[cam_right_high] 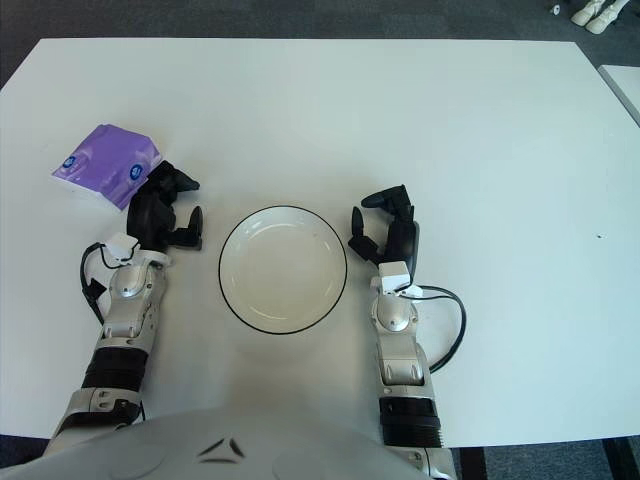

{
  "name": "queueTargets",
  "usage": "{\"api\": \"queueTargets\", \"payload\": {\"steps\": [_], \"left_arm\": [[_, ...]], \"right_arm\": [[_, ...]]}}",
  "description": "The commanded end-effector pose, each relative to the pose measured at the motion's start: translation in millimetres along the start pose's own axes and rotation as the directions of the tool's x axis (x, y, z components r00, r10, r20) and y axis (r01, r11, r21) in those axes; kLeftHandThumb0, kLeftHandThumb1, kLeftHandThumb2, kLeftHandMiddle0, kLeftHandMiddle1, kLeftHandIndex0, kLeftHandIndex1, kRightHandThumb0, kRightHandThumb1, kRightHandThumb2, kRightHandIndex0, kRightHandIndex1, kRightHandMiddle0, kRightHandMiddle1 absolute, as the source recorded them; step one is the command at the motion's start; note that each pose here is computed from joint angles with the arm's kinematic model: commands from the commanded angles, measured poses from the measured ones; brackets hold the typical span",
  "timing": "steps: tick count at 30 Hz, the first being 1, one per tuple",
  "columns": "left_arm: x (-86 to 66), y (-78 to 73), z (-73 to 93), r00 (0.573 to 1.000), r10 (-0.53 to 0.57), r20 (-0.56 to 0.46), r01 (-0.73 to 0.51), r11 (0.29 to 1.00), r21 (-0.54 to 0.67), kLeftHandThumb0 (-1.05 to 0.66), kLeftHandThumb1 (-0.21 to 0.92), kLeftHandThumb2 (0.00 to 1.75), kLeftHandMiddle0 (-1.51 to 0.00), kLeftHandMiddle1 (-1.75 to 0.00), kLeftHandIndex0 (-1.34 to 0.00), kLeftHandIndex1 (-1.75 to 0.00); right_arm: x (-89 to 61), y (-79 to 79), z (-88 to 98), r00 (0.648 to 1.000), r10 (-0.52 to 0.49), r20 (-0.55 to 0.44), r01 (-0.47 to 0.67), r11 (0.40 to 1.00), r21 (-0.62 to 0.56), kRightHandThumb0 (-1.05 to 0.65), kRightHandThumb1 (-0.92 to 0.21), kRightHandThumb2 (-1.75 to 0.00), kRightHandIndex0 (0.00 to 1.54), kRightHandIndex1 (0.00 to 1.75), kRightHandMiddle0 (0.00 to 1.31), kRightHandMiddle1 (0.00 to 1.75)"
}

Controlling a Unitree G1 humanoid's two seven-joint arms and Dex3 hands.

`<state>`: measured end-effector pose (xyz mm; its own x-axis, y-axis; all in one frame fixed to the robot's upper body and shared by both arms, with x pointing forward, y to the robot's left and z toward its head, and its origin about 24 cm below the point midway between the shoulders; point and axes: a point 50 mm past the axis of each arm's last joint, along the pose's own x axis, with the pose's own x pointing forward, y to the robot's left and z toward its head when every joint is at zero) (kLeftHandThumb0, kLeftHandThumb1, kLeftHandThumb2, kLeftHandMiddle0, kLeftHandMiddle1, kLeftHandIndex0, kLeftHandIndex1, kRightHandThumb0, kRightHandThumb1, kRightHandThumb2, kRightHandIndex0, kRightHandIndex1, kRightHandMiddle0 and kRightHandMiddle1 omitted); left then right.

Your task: Put the tissue paper into the plate.

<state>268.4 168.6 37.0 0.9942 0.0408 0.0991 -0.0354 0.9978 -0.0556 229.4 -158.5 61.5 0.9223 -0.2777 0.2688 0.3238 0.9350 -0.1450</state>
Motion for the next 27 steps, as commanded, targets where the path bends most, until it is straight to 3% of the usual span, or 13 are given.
{"api": "queueTargets", "payload": {"steps": [1, 21, 27], "left_arm": [[-13.9, 4.7, -24.5, 0.991, 0.024, -0.131, -0.024, 1.0, -0.003, -0.01, -0.08, 1.75, -0.92, -1.75, -0.71, -1.66], [-13.5, 4.7, -23.4, 0.993, 0.017, -0.121, -0.017, 1.0, 0.002, -0.01, -0.08, 1.75, -0.93, -1.75, -0.71, -1.66], [-15.8, 3.3, -13.0, 0.998, 0.005, -0.066, -0.005, 1.0, 0.003, -0.01, -0.08, 1.75, -0.93, -1.75, -0.7, -1.66]], "right_arm": [[-6.6, -2.1, -11.2, 0.998, 0.001, -0.07, -0.003, 1.0, -0.024, -0.4, -0.61, -0.95, 0.6, 1.21, 0.38, 1.75], [-7.1, -1.5, -11.6, 0.997, 0.004, -0.071, -0.006, 0.999, -0.032, -0.4, -0.61, -0.95, 0.62, 1.22, 0.38, 1.75], [-7.6, -1.2, -12.1, 0.997, 0.006, -0.077, -0.008, 1.0, -0.029, -0.39, -0.62, -0.95, 0.61, 1.22, 0.38, 1.75]]}}
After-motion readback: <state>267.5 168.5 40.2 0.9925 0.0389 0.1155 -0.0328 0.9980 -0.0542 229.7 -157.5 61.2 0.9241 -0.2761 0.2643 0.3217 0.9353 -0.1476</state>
